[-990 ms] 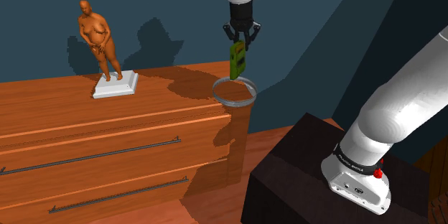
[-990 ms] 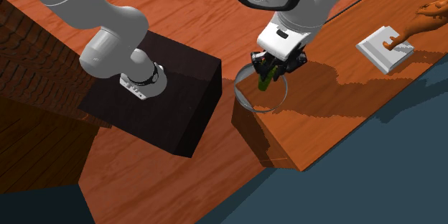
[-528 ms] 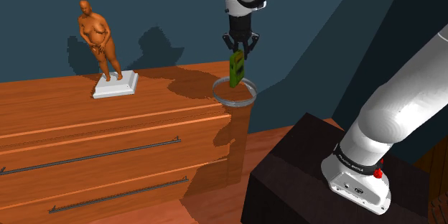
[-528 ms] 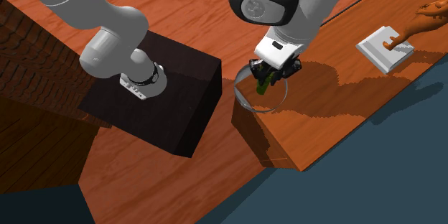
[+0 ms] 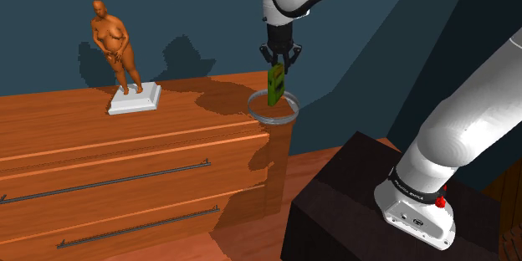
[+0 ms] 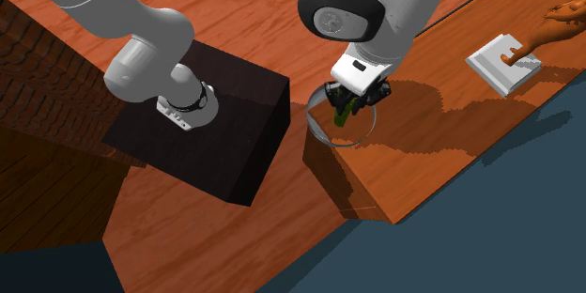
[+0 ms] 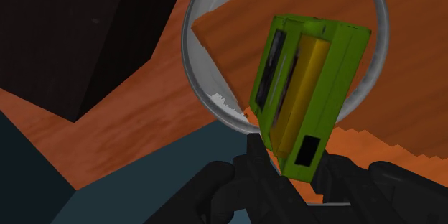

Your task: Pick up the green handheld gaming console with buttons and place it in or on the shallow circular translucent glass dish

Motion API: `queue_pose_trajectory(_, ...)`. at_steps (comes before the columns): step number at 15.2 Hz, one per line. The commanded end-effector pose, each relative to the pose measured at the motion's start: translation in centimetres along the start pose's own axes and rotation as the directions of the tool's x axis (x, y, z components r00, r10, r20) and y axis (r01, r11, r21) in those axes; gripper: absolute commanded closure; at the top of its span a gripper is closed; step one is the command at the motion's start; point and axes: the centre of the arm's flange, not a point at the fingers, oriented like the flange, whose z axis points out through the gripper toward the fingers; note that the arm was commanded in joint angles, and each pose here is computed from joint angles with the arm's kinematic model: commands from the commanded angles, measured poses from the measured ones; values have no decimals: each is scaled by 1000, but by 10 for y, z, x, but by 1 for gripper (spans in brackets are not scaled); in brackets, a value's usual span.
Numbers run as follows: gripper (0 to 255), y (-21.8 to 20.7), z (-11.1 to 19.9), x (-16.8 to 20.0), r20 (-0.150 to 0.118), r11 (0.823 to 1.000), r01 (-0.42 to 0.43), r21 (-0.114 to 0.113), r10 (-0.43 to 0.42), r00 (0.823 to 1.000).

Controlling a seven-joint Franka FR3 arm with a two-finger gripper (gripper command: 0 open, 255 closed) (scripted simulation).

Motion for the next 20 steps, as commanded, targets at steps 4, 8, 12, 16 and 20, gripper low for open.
queue_pose_trajectory(4, 0, 0, 0, 0, 0, 1000, 0, 0, 0, 1000)
queue_pose_trajectory(8, 0, 0, 0, 0, 0, 1000, 0, 0, 0, 1000)
queue_pose_trajectory(12, 0, 0, -50, 0, 0, 1000, 0, 0, 0, 1000)
queue_pose_trajectory(16, 0, 0, -50, 0, 0, 1000, 0, 0, 0, 1000)
queue_pose_trajectory(20, 0, 0, -50, 0, 0, 1000, 0, 0, 0, 1000)
